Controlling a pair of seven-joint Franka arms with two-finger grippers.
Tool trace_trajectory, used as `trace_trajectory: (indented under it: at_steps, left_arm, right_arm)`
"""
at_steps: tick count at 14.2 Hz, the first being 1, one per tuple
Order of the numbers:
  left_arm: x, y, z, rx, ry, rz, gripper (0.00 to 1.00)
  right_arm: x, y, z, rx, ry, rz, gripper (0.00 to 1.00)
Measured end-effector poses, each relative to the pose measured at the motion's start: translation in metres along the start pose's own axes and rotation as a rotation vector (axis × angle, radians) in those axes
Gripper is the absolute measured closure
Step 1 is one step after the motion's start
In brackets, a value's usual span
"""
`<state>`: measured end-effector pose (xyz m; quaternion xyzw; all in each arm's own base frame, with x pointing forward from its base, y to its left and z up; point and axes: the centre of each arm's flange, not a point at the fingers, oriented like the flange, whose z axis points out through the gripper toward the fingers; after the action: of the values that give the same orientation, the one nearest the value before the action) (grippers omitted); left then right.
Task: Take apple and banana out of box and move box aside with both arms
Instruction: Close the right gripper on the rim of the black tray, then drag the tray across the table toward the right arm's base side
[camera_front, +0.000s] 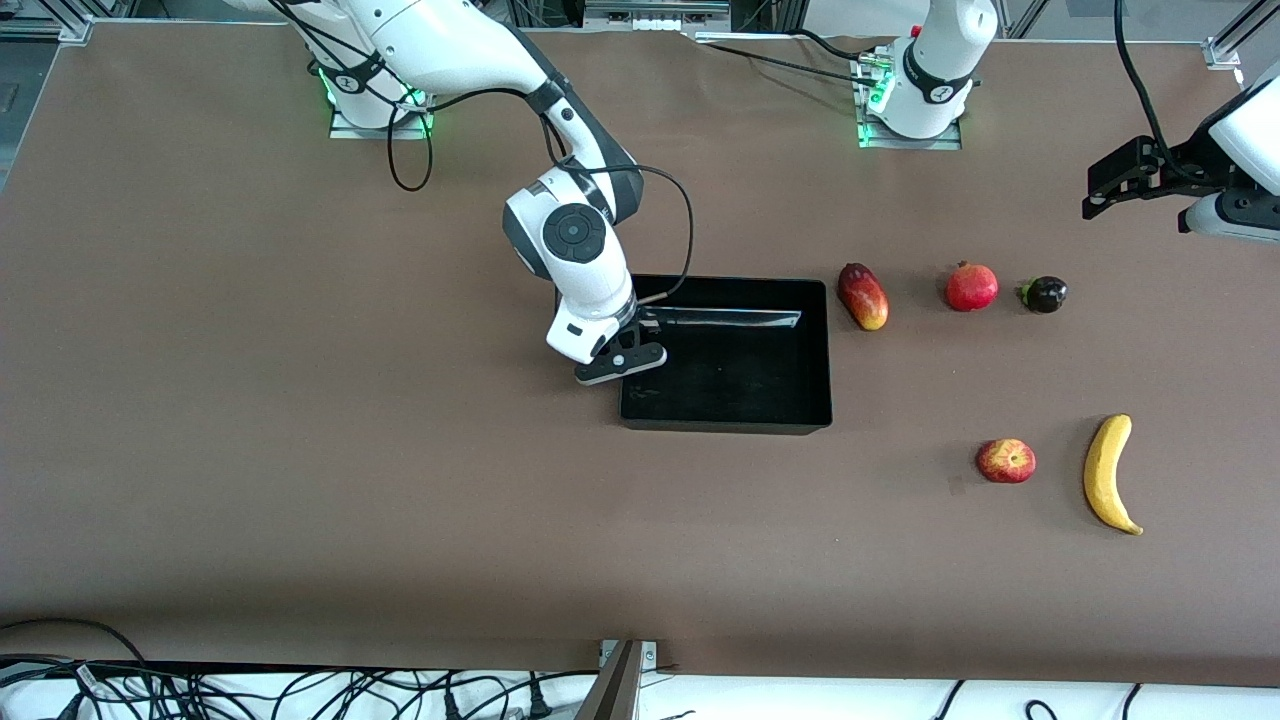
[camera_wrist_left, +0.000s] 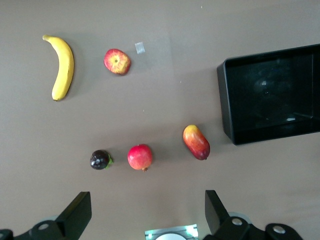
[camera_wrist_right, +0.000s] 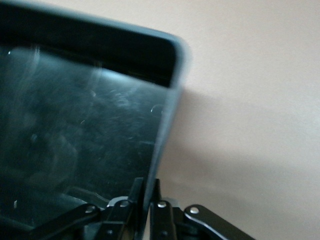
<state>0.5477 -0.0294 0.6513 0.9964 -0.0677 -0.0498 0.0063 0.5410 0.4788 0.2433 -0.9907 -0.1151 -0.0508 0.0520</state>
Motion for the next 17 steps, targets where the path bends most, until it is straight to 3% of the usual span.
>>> trace_trajectory:
  at_steps: [4,10,13,17]
  left_arm:
    - [-0.001,0.000,0.002,-0.001,-0.011,-0.001,0.00]
    - [-0.001,0.000,0.002,-0.001,-0.013,-0.001,0.00]
    - [-0.001,-0.001,0.002,-0.001,-0.014,-0.002,0.00]
    - [-0.001,-0.002,0.003,-0.001,-0.014,-0.005,0.00]
  right_arm:
    - [0.027,0.052,-0.042,-0.048,-0.063,0.054,0.95]
    - [0.068,0.262,-0.157,-0.056,-0.129,0.075,0.95]
    - [0.063,0.379,-0.159,-0.053,-0.146,0.091,0.95]
    - [0.025,0.501,-0.140,0.009,-0.195,0.087,0.95]
